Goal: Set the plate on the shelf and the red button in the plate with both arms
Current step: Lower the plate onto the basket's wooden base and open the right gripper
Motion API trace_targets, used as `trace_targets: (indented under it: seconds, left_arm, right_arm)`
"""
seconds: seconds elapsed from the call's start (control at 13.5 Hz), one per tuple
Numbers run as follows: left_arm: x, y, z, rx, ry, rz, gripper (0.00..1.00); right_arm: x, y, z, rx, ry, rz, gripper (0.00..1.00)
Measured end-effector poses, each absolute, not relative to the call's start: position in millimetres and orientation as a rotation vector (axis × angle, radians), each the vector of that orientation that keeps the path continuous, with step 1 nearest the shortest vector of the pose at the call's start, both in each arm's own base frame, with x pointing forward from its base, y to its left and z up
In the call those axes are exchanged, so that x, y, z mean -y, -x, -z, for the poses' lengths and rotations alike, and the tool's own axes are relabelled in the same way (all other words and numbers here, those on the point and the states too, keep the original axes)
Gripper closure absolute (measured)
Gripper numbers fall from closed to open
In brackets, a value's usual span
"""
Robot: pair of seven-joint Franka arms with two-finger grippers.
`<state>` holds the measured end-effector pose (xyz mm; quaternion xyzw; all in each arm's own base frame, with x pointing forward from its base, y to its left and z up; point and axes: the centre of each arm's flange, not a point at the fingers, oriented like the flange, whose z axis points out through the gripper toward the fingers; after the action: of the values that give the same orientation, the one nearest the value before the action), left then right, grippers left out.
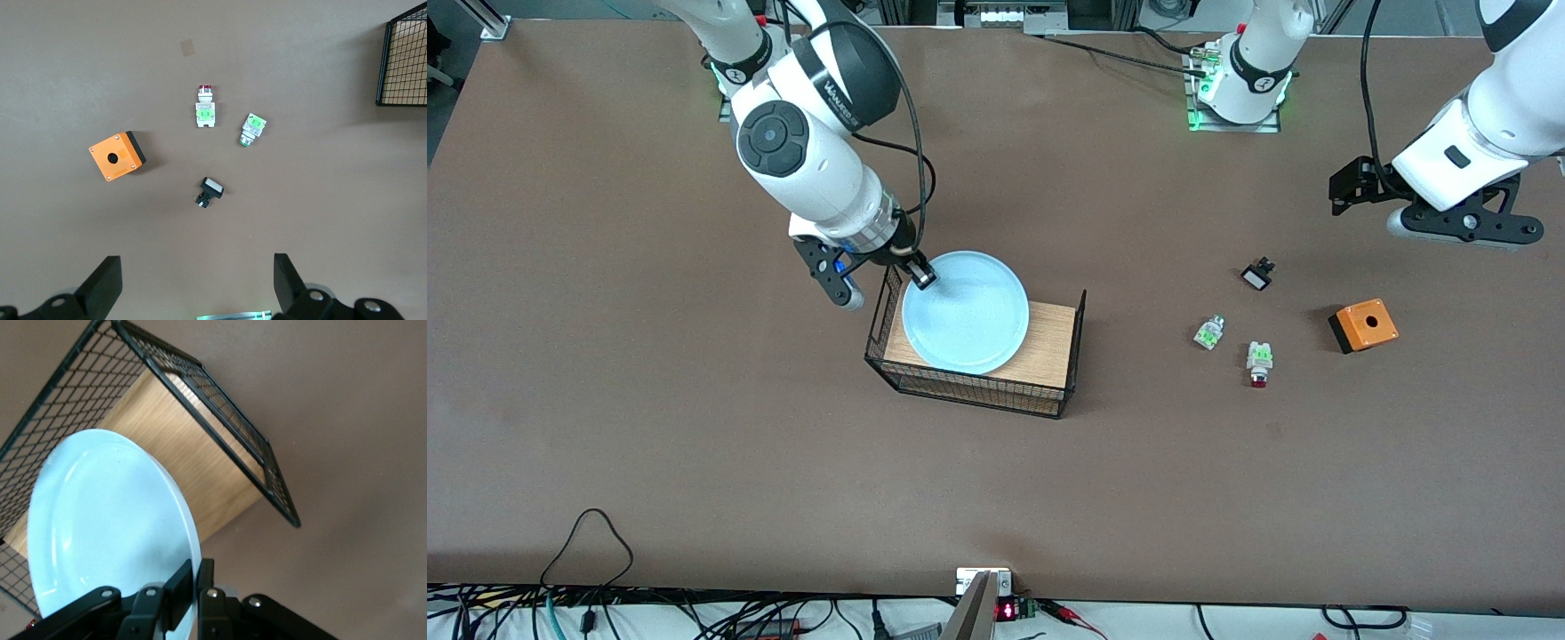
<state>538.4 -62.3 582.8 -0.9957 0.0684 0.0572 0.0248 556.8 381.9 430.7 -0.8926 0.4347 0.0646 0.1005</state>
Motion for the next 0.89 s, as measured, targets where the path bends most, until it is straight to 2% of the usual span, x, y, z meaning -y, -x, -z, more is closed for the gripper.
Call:
trace_targets:
  seconds: [0.59,0.74,0.89]
  left_arm:
    - [61,-539,-585,-0.208,3.080,-0.174,0.00]
    - [62,-539,-586,-0.209,3.081,-0.169,0.00]
    - [63,-539,-587,-0.207,3.081,-0.166,0.00]
  right_arm:
    - [-389,-561,-408,-1.217,2.669,-0.173,0.93]
    - [-377,-570,-410,-1.222,2.664,-0.156,0.77]
    - [-367,-579,-420,-1.224,2.647,-0.131,0.57]
